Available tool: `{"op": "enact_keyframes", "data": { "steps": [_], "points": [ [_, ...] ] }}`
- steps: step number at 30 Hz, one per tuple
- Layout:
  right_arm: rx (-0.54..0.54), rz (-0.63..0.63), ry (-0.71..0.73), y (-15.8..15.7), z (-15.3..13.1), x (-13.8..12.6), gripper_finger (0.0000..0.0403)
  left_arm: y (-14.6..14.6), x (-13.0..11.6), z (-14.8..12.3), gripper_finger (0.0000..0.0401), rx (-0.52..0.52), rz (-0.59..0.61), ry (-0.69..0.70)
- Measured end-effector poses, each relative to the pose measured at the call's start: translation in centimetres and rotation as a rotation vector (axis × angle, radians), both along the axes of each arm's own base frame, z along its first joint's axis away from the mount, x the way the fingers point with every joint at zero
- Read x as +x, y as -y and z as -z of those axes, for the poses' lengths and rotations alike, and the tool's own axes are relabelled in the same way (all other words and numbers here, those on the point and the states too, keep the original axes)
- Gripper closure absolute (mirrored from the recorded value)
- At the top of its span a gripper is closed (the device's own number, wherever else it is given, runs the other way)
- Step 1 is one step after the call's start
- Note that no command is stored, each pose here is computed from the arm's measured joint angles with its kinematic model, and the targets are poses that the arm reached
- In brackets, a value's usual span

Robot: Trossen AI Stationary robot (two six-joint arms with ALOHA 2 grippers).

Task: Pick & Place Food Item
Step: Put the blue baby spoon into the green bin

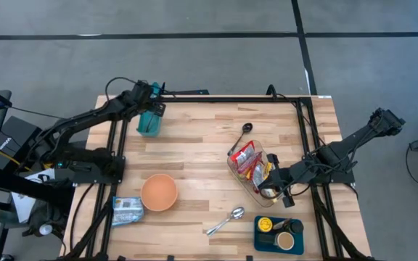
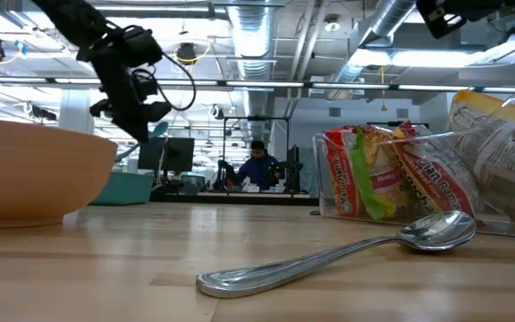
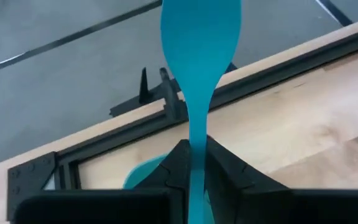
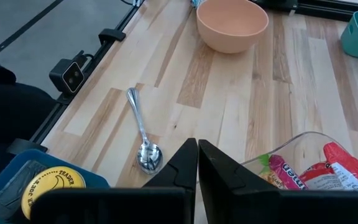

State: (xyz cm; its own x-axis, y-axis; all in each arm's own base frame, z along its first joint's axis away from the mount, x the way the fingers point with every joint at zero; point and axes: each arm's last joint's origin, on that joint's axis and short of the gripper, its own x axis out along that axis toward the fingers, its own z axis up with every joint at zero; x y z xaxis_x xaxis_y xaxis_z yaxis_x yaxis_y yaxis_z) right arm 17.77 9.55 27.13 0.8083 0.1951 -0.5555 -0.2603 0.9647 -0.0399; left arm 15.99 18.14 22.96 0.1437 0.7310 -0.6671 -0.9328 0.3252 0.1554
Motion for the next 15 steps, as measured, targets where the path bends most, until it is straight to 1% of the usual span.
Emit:
{"op": "enact_keyframes", "data": {
  "steps": [5,9,15],
  "points": [
    [-0.009,-0.007,0.003,0.0,0.0,0.0,0.0395,0.1,-0.9,1.6,0.0376,0.015,0.001,0.056],
    [-0.009,-0.007,0.004,0.0,0.0,0.0,0.0395,0.2,-1.4,3.0,0.0374,0.020,-0.011,0.064],
    [-0.015,-0.011,0.006,0.0,0.0,0.0,0.0395,0.7,-1.8,4.6,0.0375,-0.015,0.006,0.058]
  ]
}}
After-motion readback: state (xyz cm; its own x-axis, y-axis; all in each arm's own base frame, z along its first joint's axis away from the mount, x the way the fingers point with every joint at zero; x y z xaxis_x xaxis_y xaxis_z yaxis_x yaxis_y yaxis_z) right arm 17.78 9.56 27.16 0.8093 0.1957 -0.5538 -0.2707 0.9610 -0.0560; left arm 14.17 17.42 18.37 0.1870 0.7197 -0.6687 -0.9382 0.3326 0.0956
